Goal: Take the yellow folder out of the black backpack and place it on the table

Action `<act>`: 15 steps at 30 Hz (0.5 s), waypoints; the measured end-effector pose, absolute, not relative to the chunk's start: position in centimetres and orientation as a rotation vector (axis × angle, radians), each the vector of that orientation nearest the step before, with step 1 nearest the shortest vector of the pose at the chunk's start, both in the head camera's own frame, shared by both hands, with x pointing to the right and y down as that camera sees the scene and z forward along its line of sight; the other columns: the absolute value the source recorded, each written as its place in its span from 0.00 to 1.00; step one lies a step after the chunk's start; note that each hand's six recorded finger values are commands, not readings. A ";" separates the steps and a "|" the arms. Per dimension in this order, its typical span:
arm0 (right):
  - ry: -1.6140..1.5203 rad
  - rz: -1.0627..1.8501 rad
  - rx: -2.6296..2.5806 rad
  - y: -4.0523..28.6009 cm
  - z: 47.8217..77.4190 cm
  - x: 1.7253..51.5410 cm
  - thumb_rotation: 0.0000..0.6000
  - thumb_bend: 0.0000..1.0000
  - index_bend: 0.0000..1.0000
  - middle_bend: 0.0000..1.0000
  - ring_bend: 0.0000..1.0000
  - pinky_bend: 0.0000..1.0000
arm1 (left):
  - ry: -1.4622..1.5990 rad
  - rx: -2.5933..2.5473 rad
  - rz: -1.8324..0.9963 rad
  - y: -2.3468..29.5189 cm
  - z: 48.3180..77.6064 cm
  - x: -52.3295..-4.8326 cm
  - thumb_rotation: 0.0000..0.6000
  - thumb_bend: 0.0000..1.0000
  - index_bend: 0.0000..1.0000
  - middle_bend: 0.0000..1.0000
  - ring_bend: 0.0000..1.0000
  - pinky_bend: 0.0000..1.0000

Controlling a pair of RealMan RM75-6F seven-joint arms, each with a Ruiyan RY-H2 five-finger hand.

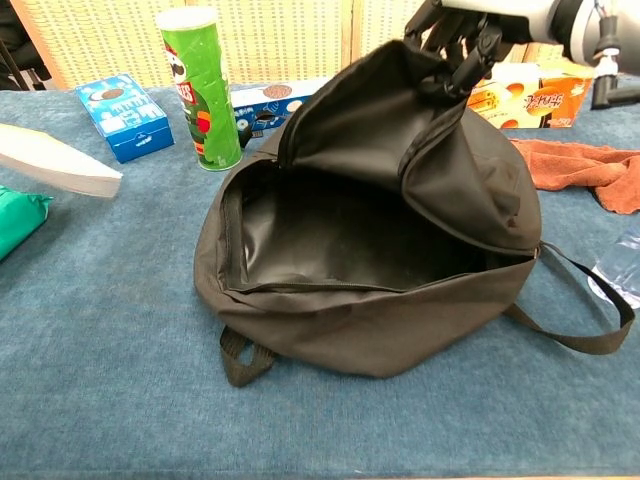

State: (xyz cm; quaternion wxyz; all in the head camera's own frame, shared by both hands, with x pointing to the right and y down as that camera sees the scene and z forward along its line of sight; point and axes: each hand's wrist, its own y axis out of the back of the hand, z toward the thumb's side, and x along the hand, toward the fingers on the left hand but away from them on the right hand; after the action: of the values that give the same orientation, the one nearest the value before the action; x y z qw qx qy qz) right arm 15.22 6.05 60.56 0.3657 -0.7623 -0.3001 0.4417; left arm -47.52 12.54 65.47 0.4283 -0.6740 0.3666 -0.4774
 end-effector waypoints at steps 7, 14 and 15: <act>-0.695 1.111 -2.056 8.1 60.7 14.5 1.00 0.00 0.29 0.17 0.14 0.28 | 0.907 -1.759 -1.273 13.9 64.8 -48.2 1.00 0.75 0.00 0.00 0.00 0.01; -0.497 1.094 -2.169 11.6 59.5 14.1 1.00 0.00 0.16 0.00 0.00 0.16 | 0.915 -1.856 -1.339 15.7 62.0 -48.1 1.00 0.73 0.00 0.00 0.00 0.00; -0.479 1.088 -2.171 11.9 59.3 14.2 1.00 0.00 0.16 0.00 0.00 0.15 | 0.919 -1.867 -1.347 15.9 61.3 -48.1 1.00 0.73 0.00 0.00 0.00 0.00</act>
State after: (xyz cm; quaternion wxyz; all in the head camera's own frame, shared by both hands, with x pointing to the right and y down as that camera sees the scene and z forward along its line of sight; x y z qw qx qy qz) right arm 14.19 11.91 59.31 0.3269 -0.8289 -0.1828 0.4155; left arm -48.14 15.90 61.32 0.3251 -0.7123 0.3507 -0.5138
